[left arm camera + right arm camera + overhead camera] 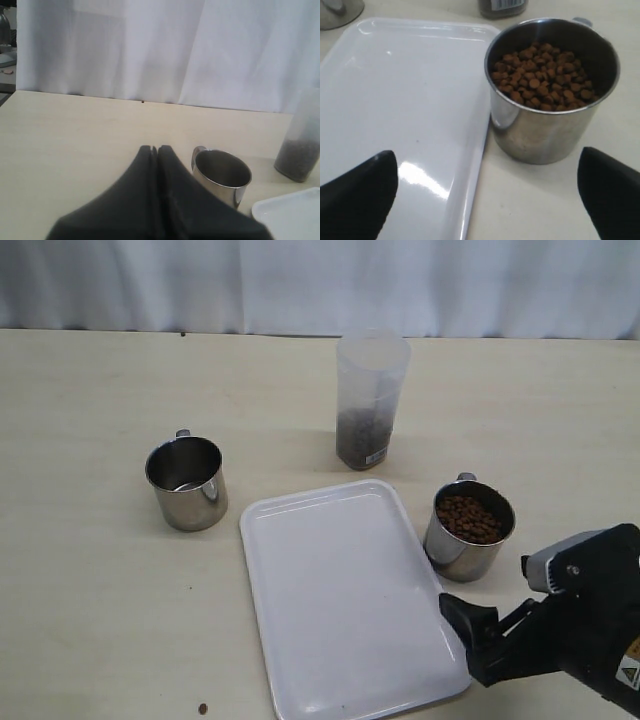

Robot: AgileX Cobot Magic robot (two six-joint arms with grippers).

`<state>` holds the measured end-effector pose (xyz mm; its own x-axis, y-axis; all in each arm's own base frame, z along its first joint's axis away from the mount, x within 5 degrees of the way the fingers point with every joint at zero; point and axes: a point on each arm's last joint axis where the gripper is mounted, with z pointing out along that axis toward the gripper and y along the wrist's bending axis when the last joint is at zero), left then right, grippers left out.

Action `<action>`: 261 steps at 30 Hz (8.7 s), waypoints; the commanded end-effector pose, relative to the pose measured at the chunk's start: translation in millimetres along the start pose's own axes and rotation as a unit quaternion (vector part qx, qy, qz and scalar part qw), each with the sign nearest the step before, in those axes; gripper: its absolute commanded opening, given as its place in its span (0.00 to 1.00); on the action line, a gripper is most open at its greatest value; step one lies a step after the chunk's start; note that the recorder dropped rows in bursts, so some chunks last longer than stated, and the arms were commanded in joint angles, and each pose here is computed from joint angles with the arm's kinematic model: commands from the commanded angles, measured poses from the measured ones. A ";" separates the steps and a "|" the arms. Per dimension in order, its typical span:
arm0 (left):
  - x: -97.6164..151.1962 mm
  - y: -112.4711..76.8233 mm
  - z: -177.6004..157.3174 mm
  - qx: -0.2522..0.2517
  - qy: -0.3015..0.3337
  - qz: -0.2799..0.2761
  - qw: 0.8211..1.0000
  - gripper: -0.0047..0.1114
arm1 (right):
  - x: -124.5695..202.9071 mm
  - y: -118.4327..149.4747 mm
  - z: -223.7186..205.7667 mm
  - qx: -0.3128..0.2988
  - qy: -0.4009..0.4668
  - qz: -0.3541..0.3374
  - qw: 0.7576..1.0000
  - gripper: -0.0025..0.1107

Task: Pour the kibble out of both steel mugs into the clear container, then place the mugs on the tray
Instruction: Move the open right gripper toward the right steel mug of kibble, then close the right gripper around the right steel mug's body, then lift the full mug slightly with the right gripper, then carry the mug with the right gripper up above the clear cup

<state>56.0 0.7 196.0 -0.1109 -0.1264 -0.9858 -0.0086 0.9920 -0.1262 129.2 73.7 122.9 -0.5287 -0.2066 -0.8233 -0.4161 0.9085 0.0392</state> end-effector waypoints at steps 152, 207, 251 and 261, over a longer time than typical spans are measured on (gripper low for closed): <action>0.5 0.0 0.0 0.001 -0.002 -0.003 1.000 0.04 | 2.1 -33.5 88.2 0.241 -0.065 0.085 0.965 0.90; 0.5 0.0 0.0 0.001 -0.002 -0.003 1.000 0.04 | 20.7 -36.8 94.8 0.255 -0.056 0.149 0.954 0.90; 0.5 0.0 0.0 0.001 -0.002 -0.003 1.000 0.04 | -1.7 -37.8 85.3 0.264 -0.091 0.117 0.953 0.06; 0.5 0.0 0.0 0.001 -0.002 -0.003 1.000 0.04 | -50.3 -35.7 72.4 0.245 -0.110 -0.030 0.963 0.06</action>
<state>56.0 0.7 196.0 -0.1109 -0.1264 -0.9858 -0.0086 0.9920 -0.1262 216.5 76.4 107.8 -0.3467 -0.1524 -0.9255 0.0316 0.9843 -0.1739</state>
